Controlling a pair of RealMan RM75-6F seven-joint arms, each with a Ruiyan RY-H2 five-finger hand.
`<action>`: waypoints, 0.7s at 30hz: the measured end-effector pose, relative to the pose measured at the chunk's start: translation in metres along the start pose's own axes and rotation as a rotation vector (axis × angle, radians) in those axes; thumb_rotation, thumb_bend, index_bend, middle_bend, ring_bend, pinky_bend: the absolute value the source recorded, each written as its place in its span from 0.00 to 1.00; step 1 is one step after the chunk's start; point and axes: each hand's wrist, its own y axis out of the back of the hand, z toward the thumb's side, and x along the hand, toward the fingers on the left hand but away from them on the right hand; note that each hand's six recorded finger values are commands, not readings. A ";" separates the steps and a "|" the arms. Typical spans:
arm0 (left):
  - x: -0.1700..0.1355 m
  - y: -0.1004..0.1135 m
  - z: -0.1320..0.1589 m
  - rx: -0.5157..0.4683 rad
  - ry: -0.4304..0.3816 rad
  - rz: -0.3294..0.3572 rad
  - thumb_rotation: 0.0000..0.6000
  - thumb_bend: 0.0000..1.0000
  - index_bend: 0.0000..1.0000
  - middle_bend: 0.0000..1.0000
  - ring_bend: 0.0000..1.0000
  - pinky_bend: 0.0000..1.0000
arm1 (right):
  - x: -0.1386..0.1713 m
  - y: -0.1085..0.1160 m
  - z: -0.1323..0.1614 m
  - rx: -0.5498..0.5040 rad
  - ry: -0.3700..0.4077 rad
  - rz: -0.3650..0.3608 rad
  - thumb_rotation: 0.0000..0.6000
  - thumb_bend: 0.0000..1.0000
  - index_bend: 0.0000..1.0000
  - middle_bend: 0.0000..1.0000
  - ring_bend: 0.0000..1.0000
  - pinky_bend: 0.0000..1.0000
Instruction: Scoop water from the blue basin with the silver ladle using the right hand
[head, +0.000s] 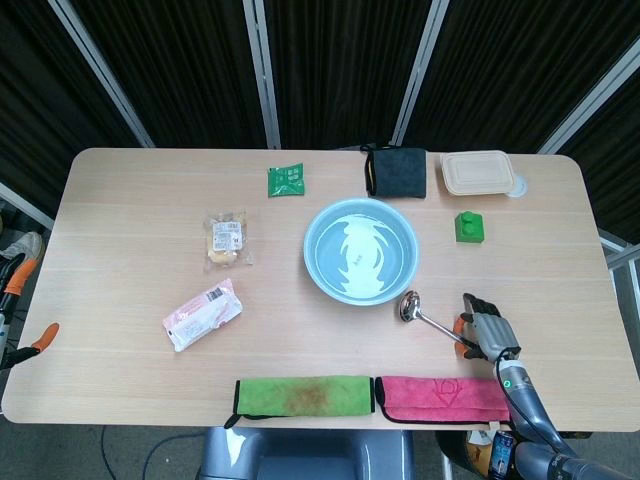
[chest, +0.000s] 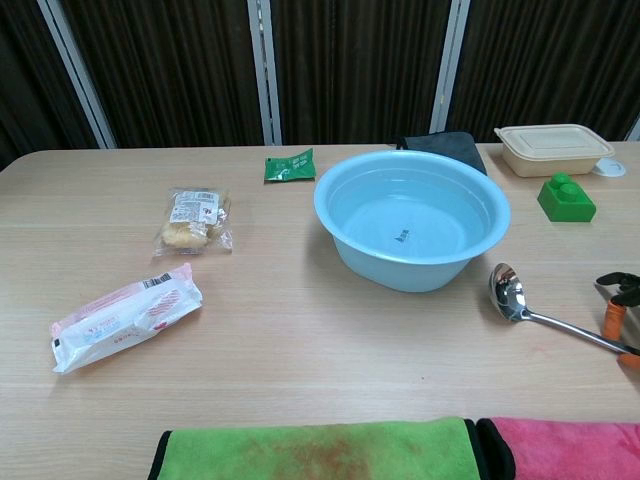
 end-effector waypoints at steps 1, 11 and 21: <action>0.000 0.000 0.000 0.002 0.001 0.001 1.00 0.26 0.00 0.00 0.00 0.00 | 0.000 0.000 0.000 0.000 -0.001 0.000 1.00 0.29 0.50 0.00 0.00 0.00; 0.000 -0.001 0.001 0.006 -0.004 0.000 1.00 0.28 0.00 0.00 0.00 0.00 | -0.002 -0.003 -0.001 -0.019 -0.001 -0.018 1.00 0.34 0.58 0.00 0.00 0.00; -0.001 0.001 0.001 -0.001 -0.010 0.002 1.00 0.28 0.00 0.00 0.00 0.00 | 0.000 0.000 0.000 -0.001 0.006 -0.035 1.00 0.36 0.61 0.00 0.00 0.00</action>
